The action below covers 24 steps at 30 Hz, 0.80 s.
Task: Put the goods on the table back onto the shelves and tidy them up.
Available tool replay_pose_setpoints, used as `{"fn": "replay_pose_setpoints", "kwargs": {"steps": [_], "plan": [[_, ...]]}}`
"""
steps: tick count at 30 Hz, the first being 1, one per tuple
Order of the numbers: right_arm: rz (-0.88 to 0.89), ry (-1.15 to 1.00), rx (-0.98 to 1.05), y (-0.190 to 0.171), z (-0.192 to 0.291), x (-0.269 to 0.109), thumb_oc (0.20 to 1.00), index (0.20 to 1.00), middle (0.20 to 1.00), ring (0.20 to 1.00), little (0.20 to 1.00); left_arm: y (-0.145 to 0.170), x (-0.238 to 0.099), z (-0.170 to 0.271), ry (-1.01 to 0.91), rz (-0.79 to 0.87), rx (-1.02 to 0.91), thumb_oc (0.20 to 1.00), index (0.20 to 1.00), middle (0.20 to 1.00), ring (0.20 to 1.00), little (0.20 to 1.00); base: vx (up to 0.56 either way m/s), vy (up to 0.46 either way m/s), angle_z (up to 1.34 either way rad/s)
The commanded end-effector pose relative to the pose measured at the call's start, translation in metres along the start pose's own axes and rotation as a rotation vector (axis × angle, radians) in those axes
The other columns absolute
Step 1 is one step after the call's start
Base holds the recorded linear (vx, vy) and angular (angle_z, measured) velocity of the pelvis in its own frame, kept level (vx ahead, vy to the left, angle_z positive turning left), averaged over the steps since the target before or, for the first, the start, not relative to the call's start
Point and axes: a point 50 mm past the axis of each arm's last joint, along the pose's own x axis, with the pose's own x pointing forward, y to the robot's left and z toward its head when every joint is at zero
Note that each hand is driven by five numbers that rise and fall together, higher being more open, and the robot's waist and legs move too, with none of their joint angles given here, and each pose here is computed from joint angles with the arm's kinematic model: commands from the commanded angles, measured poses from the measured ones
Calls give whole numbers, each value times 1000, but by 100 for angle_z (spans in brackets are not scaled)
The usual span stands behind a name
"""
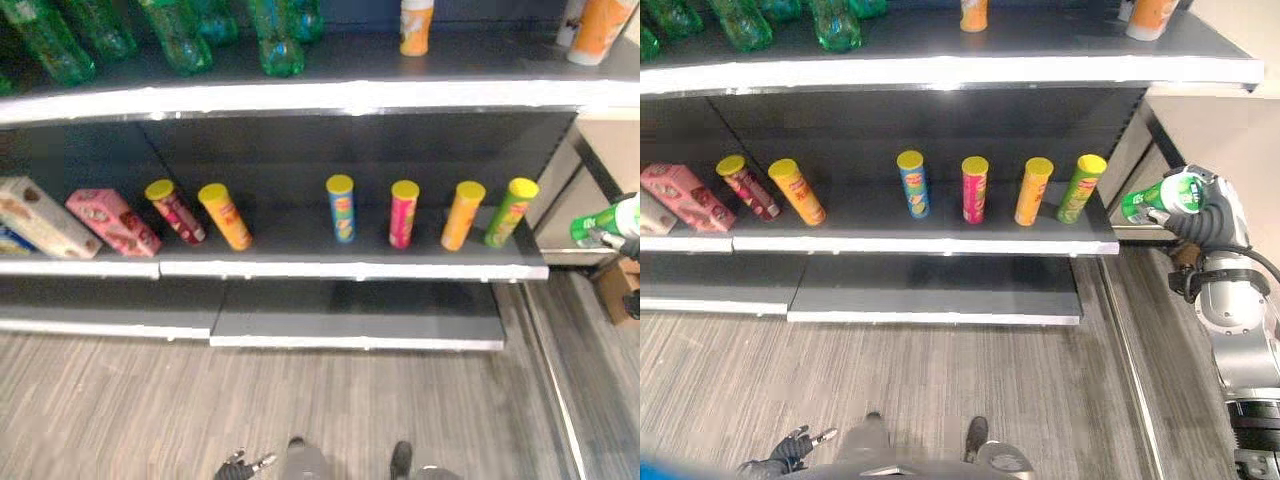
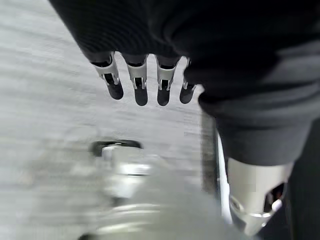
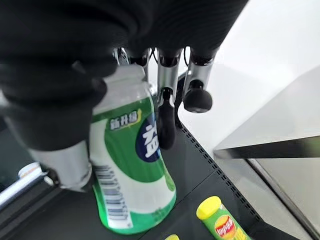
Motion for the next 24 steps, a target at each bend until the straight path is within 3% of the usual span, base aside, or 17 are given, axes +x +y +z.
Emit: {"fn": "replay_pose_setpoints", "kwargs": {"steps": [1,12,24], "plan": [[-150,-151,64,-28,32,21,200,200,200,200,200,14,2,12,-31,22,51,1000,1000,1000,1000,1000,267,373,24],[-156,-295,205,-24,70,39,200,200,200,200,200,37,1,9,-17,98,54,1000,1000,1000,1000,1000,127,218,-42],[-162,-505,335,-39,120,52,200,200,200,200,200,35,-2,-4,18,89,45,1000,1000,1000,1000,1000,29,26,4]]}}
